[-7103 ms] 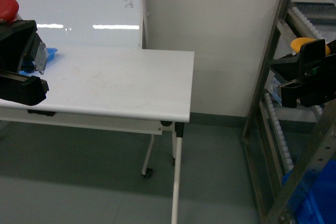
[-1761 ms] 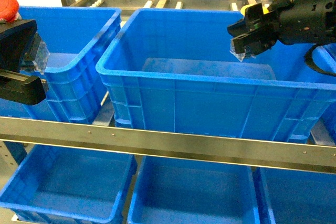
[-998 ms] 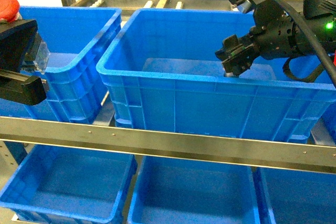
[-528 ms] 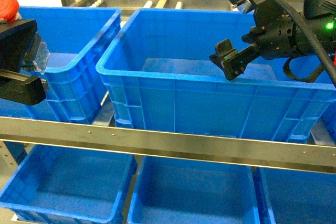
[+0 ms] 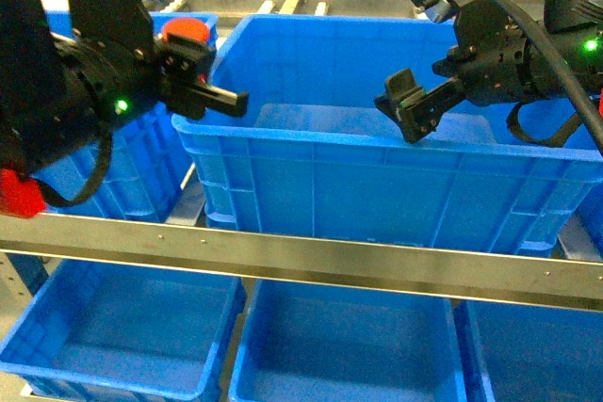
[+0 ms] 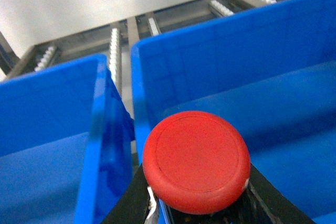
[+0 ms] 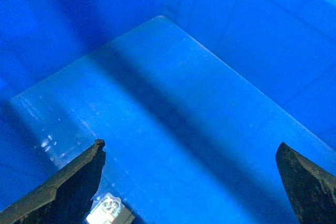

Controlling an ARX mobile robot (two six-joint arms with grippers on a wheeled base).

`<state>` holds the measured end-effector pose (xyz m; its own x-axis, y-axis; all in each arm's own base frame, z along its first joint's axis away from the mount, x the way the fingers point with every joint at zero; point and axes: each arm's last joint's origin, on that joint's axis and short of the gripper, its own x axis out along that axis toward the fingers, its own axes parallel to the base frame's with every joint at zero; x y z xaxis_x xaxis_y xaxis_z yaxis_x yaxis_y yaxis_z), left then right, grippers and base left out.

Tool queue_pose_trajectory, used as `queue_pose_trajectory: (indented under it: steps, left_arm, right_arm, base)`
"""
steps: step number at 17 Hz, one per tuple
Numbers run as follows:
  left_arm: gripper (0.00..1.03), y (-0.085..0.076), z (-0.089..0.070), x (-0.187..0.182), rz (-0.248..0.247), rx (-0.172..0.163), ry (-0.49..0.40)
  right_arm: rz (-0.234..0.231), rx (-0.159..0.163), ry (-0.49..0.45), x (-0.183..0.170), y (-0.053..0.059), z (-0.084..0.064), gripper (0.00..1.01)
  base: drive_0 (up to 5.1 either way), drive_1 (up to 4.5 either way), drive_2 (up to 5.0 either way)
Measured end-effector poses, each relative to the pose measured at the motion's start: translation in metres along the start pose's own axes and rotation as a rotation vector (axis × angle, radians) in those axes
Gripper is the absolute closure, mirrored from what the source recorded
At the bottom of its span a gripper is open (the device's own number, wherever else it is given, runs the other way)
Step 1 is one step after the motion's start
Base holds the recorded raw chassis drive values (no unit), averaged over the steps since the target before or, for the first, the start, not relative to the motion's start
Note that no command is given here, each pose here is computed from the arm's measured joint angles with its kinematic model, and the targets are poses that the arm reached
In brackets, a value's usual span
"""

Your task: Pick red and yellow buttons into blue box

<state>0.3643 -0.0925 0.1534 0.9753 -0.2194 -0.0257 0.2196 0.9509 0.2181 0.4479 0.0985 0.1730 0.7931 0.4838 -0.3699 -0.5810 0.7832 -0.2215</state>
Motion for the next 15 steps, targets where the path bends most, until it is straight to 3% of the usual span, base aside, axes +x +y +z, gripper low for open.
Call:
queue_pose_trajectory:
  steps: [2, 4, 7, 9, 13, 14, 15]
  left_arm:
    - [0.78, -0.012, -0.007, 0.018, -0.039, 0.004, 0.008]
    - [0.78, -0.026, 0.004, 0.029, -0.09, 0.042, -0.037]
    - [0.78, -0.033, 0.011, 0.034, -0.117, 0.062, -0.035]
    - [0.59, -0.028, 0.012, 0.035, -0.097, 0.068, -0.04]
    - [0.11, -0.026, 0.012, 0.035, -0.093, 0.071, -0.039]
    - [0.03, -0.028, 0.012, 0.035, -0.096, 0.073, -0.04]
    - [0.06, -0.028, 0.012, 0.035, -0.096, 0.075, -0.041]
  right_arm:
    - [-0.001, 0.0, 0.0, 0.0, 0.0, 0.0, 0.03]
    - [0.0, 0.0, 0.0, 0.0, 0.0, 0.0, 0.03]
    - [0.0, 0.0, 0.0, 0.0, 0.0, 0.0, 0.03]
    - [-0.001, 0.0, 0.0, 0.0, 0.0, 0.0, 0.03]
    - [0.0, 0.0, 0.0, 0.0, 0.0, 0.0, 0.03]
    - [0.0, 0.0, 0.0, 0.0, 0.0, 0.0, 0.03]
    - [0.0, 0.0, 0.0, 0.0, 0.0, 0.0, 0.03]
  base:
    - [0.0, 0.0, 0.0]
    - [0.0, 0.0, 0.0]
    - [0.0, 0.0, 0.0]
    - [0.0, 0.0, 0.0]
    - [0.0, 0.0, 0.0]
    - [0.0, 0.0, 0.0]
    - [0.0, 0.0, 0.0]
